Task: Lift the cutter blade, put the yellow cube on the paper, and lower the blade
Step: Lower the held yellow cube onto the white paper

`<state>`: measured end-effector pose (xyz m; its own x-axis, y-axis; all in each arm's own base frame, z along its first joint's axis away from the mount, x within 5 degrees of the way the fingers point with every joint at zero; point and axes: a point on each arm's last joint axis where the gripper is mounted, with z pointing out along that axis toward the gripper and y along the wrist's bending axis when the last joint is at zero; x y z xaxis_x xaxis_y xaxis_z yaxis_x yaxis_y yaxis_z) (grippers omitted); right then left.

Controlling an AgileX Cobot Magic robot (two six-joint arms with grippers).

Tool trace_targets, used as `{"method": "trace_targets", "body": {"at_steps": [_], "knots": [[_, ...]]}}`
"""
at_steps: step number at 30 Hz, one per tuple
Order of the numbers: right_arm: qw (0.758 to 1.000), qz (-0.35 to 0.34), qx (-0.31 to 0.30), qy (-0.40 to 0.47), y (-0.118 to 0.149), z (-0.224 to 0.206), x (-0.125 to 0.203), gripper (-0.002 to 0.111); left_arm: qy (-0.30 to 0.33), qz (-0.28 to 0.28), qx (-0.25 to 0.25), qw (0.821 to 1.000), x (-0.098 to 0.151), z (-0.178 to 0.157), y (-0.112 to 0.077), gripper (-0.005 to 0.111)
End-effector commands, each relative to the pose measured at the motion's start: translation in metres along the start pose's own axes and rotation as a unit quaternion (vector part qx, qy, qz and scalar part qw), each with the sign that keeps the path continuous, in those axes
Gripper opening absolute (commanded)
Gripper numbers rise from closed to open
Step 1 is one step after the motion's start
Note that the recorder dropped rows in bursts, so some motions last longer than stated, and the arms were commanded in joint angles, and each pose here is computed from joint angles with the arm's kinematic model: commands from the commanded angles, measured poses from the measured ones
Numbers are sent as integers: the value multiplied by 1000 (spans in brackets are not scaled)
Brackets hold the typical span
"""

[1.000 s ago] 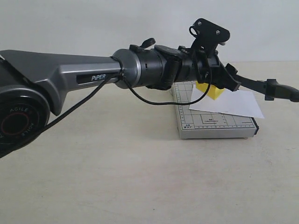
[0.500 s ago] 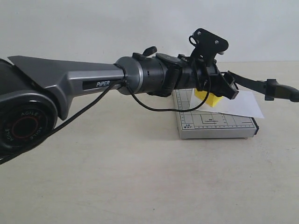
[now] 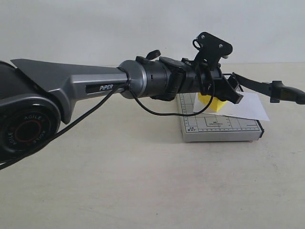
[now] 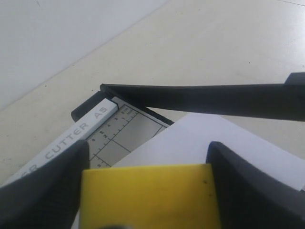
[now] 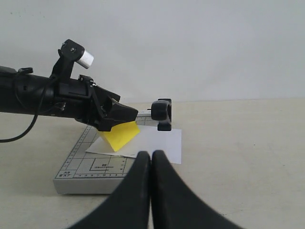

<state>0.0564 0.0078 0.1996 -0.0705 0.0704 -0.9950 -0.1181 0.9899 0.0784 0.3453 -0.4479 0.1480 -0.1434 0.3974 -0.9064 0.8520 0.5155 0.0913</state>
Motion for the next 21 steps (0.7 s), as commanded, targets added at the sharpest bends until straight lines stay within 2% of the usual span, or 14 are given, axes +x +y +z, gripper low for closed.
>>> {"method": "trace_targets", "body": {"at_steps": [1,8,12,16,19,21], "knots": [[1000,1,0,-9,0,-1,-2,1,0,-5,4,1000,-1,0,-3,4],[1000,1,0,-9,0,-1,-2,1,0,-5,2,1000,-1,0,-3,7],[1000,1,0,-9,0,-1,-2,1,0,-5,-1,1000,-1,-1,-1,21],[1000,1,0,-9,0,-1,-2,1,0,-5,-2,1000,-1,-1,-1,41],[1000,1,0,-9,0,-1,-2,0,0,-5,-1,1000,-1,-1,-1,50],[1000,1,0,-9,0,-1,-2,0,0,-5,2,1000,-1,-1,-2,52]]}}
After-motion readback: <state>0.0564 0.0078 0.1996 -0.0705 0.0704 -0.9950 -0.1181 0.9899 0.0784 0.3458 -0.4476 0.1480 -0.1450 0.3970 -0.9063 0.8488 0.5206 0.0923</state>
